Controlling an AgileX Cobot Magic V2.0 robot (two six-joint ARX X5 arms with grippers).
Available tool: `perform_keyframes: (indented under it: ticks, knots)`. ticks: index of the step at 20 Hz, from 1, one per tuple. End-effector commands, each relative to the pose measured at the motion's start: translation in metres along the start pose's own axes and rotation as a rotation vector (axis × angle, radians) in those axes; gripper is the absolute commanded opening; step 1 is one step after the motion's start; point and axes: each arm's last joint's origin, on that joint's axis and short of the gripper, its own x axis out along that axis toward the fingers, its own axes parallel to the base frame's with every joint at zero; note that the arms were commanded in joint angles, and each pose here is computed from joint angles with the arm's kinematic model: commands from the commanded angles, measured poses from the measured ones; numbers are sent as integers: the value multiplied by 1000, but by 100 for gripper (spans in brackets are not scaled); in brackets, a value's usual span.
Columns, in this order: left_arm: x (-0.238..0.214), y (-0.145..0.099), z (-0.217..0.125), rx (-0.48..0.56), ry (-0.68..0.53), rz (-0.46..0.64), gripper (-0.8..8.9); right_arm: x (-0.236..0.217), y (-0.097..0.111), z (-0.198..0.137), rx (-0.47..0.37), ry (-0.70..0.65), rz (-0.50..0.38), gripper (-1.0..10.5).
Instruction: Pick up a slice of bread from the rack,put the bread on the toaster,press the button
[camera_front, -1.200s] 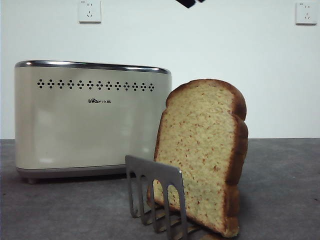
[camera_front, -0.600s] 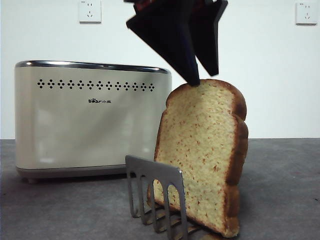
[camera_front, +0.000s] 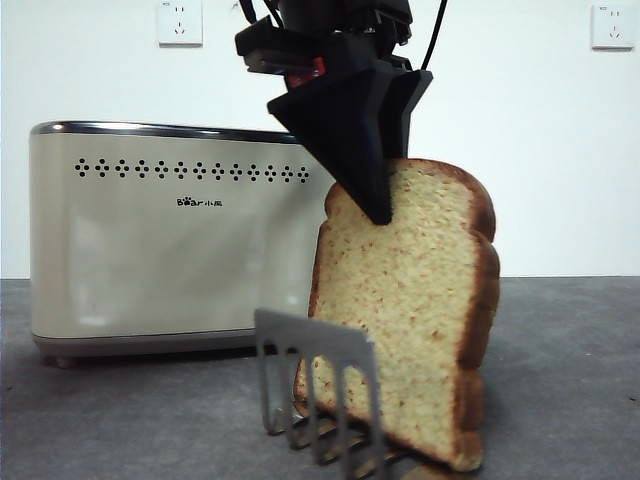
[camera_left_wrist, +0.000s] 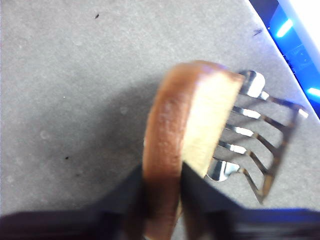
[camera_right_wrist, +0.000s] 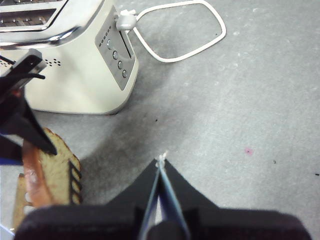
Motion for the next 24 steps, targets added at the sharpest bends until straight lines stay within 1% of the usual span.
perform_keyframes:
  ticks: [1,3,4,6,11,14,17,19,20,23,24]
  knots:
    - [-1,-1,-1,-5,-1,-9,21,-1,1,0,-8,5,5,-1]
    - [-8,-4,-1,-2,-3,-5,14,-1,1,0,-7,8,5,-1]
    - [-13,-6,0,2,-5,-4,-9,-1,1,0,-7,8,5,-1]
    - [-26,-11,-1,4,-9,2,-9,-1,1,0,-7,8,5,-1]
    - [-66,-26,-4,14,-39,61,-9,-1,1,0,-7,8,5,-1]
    - [-94,-37,-6,17,-71,121,-9,-1,1,0,-7,9,6,-1]
    - [-127,-51,-8,-35,-130,213,-8,-1,1,-1,-1,17,7,-1]
    - [-149,-61,-13,-51,-156,287,-8,-1,1,-1,1,21,8,-1]
    - [-159,-66,-16,-89,-136,333,-9,-1,1,-2,3,24,8,-1]
    - [-182,-76,-30,-349,26,540,-9,0,1,-3,12,40,10,-1]
    - [-186,-78,-34,-386,65,579,-9,0,1,-3,15,44,11,-1]
